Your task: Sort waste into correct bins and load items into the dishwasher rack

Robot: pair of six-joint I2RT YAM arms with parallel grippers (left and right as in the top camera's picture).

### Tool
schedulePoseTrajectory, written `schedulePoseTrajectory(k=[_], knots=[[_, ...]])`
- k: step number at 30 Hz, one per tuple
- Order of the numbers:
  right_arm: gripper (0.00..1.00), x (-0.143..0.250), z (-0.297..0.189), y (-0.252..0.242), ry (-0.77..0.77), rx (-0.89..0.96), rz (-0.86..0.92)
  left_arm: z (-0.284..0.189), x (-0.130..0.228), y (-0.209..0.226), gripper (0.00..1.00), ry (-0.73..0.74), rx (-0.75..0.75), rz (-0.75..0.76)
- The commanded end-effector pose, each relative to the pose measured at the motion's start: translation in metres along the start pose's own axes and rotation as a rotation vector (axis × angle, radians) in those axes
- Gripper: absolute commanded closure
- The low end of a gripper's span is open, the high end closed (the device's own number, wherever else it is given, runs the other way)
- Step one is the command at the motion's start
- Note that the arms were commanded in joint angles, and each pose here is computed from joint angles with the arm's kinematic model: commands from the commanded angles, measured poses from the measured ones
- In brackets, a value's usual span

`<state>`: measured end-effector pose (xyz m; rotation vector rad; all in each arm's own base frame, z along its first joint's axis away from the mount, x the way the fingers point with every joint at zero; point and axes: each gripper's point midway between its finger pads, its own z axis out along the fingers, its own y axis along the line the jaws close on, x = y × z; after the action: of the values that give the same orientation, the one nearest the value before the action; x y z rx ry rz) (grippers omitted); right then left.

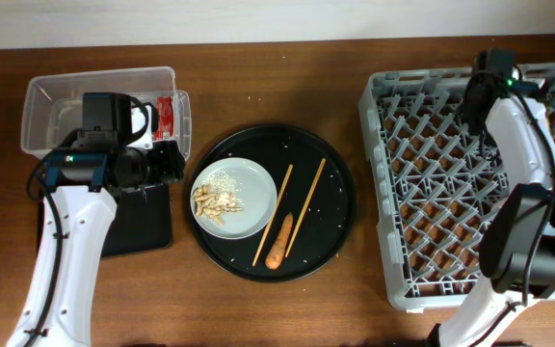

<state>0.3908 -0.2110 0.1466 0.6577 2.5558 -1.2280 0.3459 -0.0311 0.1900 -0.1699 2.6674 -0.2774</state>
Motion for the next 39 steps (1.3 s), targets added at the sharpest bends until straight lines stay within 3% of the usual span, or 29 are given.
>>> schedulePoseTrajectory(k=[1, 5, 8, 9, 10, 12, 16, 17, 18, 22, 25, 28, 33, 39], knots=[[0.82, 0.029, -0.003, 0.044, 0.115, -0.212, -0.048, -0.004, -0.001, 0.001, 0.38, -0.015, -0.002, 0.005], [0.78, 0.049, -0.025, 0.065, 0.184, -0.356, -0.098, -0.004, -0.002, 0.001, 0.35, -0.015, -0.002, 0.005], [0.73, 0.04, -0.06, 0.047, 0.124, -0.441, -0.045, -0.004, -0.001, 0.001, 0.32, -0.015, -0.003, 0.005], [0.54, 0.037, -0.076, 0.045, 0.101, -0.507, -0.022, -0.004, -0.001, 0.001, 0.28, -0.015, -0.003, 0.005], [0.43, 0.036, -0.103, 0.052, 0.071, -0.645, -0.045, -0.004, -0.001, 0.001, 0.27, -0.015, -0.003, 0.005], [0.4, 0.052, -0.168, 0.075, 0.052, -0.974, -0.154, -0.004, -0.001, 0.001, 0.25, -0.015, -0.003, 0.005], [0.4, 0.099, -0.223, 0.115, 0.181, -1.051, -0.228, -0.004, -0.001, 0.001, 0.24, -0.014, -0.003, 0.005], [0.12, 0.114, -0.249, 0.133, 0.187, -1.084, -0.268, -0.004, -0.001, 0.001, 0.23, -0.014, -0.003, 0.006], [0.02, 0.122, -0.27, 0.148, 0.192, -1.128, -0.277, -0.004, 0.0, 0.001, 0.23, -0.008, -0.004, 0.004], [0.02, 0.158, -0.315, 0.198, 0.19, -1.173, -0.366, -0.004, 0.005, 0.002, 0.2, 0.01, -0.008, 0.001], [0.0, 0.19, -0.3, 0.233, 0.307, -1.002, -0.271, -0.004, 0.005, 0.002, 0.19, 0.01, -0.008, 0.001], [0.07, 0.216, -0.28, 0.261, 0.407, -0.905, -0.258, -0.004, 0.005, 0.002, 0.19, 0.01, -0.008, 0.001], [0.11, 0.237, -0.253, 0.282, 0.476, -0.811, -0.283, -0.004, 0.005, 0.002, 0.19, 0.01, -0.008, 0.001], [0.28, 0.239, -0.239, 0.291, 0.465, -0.766, -0.263, -0.004, 0.005, 0.002, 0.19, 0.01, -0.008, 0.001]])
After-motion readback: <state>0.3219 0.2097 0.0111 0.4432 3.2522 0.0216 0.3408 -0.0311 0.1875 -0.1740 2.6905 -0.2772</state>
